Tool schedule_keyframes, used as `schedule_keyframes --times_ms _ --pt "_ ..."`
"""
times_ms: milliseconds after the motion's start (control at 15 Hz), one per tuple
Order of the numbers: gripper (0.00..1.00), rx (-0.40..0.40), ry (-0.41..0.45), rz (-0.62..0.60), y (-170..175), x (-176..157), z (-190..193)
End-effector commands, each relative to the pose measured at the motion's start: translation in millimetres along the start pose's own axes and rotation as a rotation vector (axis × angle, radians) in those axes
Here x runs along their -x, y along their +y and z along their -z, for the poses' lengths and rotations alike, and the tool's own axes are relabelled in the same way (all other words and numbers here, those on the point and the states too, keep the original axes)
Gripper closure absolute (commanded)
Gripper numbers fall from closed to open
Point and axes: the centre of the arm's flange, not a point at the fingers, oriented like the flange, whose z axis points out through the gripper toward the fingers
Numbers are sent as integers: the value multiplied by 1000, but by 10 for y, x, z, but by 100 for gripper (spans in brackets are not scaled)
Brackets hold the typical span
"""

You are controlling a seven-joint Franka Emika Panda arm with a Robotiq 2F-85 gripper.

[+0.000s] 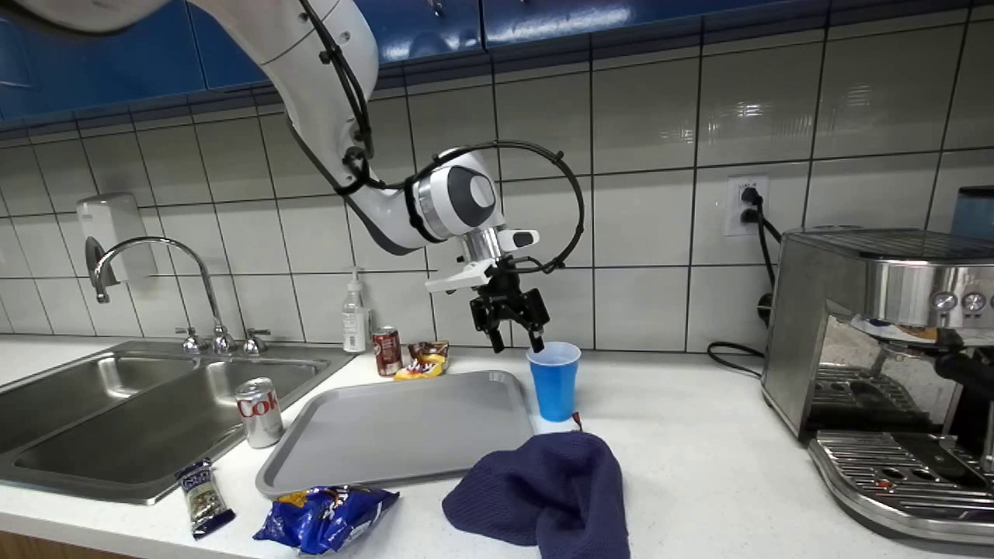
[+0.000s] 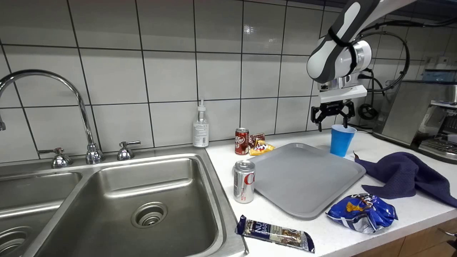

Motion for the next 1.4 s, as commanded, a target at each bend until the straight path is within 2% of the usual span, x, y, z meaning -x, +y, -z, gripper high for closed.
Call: schedule_keyframes --times_ms 0,867,1333 --pt "0 1 1 0 -3 -14 2" --pt "0 4 0 0 -10 -45 11" --pt "0 -23 5 1 -6 -162 -28"
